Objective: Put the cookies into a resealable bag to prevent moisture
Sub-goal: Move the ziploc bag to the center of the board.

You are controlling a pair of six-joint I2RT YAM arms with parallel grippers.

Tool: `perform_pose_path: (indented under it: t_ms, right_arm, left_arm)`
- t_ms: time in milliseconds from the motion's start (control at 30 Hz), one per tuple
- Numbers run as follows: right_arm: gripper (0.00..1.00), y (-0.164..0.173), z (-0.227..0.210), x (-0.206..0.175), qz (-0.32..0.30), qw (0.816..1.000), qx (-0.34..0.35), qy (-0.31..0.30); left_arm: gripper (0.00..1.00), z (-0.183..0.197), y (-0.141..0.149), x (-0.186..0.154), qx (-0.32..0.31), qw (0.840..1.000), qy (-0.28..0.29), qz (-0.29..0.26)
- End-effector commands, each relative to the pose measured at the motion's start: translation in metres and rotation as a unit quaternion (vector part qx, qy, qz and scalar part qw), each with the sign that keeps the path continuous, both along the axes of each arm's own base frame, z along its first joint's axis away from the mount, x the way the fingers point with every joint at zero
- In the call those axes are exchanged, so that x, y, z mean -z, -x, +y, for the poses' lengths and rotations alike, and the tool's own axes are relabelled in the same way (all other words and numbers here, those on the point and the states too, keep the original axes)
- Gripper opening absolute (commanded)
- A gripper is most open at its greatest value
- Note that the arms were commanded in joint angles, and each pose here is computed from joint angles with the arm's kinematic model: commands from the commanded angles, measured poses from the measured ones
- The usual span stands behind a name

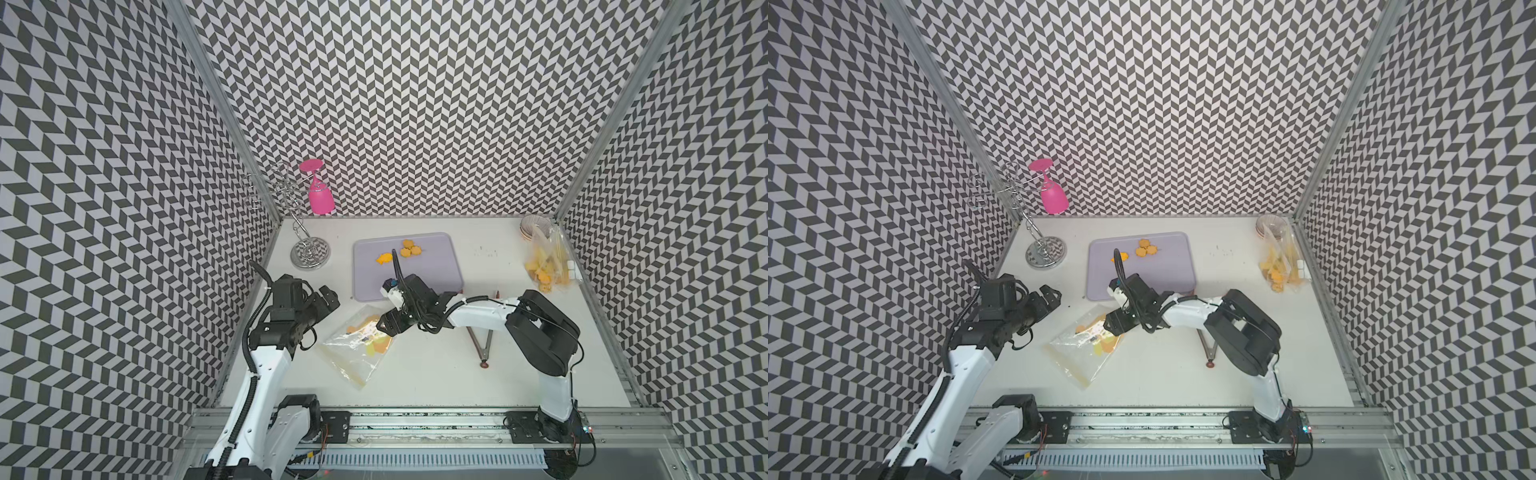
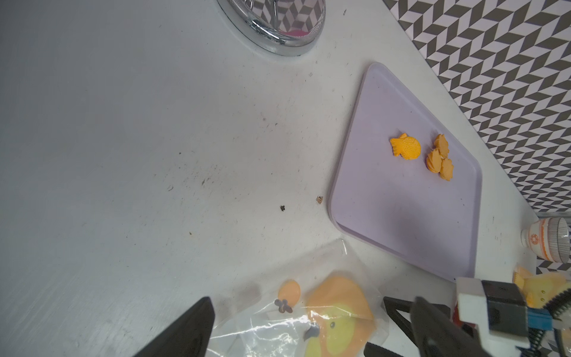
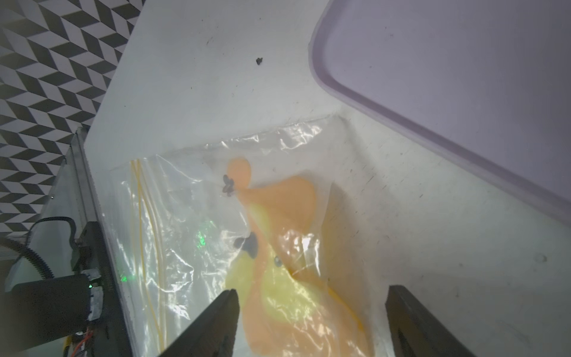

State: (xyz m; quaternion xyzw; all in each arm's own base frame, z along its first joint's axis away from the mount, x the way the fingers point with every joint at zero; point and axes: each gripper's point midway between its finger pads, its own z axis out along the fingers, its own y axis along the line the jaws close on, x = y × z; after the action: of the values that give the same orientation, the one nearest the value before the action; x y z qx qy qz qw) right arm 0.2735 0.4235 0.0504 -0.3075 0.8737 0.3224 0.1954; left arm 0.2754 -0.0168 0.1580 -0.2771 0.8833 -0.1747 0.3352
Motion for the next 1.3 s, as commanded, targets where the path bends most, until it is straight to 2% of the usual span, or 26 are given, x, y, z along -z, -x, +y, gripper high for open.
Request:
perform_pose_path:
  t_ms: [0, 100, 200, 433, 567, 767, 900, 967, 1067, 1267]
  right_arm:
    - [0.69, -0.002, 0.009, 0.004, -0.006, 1.0, -0.013, -0.006]
    - [0.57, 0.001, 0.008, 0.008, 0.004, 1.0, -0.009, -0.013]
    - [0.43, 0.003, 0.005, 0.01, 0.011, 1.0, -0.001, -0.01]
    - [0.0, 0.009, -0.019, -0.011, 0.012, 0.999, 0.046, -0.026]
    - [0.0, 0.018, -0.057, -0.022, 0.029, 0.995, 0.092, -0.04]
    - [0.0, 0.03, -0.128, -0.026, 0.067, 0.985, 0.147, -0.064]
    - [0.0, 0.033, -0.173, -0.021, 0.081, 0.977, 0.188, -0.064]
    - [0.0, 0.033, -0.192, -0.018, 0.095, 0.97, 0.212, -0.075]
    - [0.0, 0.037, -0.207, -0.015, 0.114, 0.963, 0.228, -0.091]
    - [0.0, 0.04, -0.219, -0.007, 0.132, 0.957, 0.24, -0.097]
  left_arm:
    - [0.99, -0.005, -0.008, -0.011, 0.02, 1.0, 0.008, -0.009]
    - [0.99, -0.012, -0.011, -0.013, 0.036, 0.999, 0.021, -0.014]
    - [0.99, -0.022, -0.014, -0.025, 0.068, 0.996, 0.029, -0.049]
    - [0.99, -0.036, -0.012, -0.022, 0.115, 0.992, 0.039, -0.042]
    - [0.99, -0.058, -0.013, -0.025, 0.153, 0.985, 0.054, -0.059]
    - [0.99, -0.097, -0.01, -0.019, 0.189, 0.979, 0.056, -0.057]
    - [0.92, -0.115, -0.002, -0.009, 0.21, 0.972, 0.09, -0.061]
    - [0.86, -0.125, 0.004, -0.002, 0.223, 0.967, 0.107, -0.065]
    - [0.7, -0.139, 0.013, 0.009, 0.247, 0.958, 0.128, -0.071]
    - [0.45, -0.156, 0.027, 0.039, 0.278, 0.95, 0.131, -0.052]
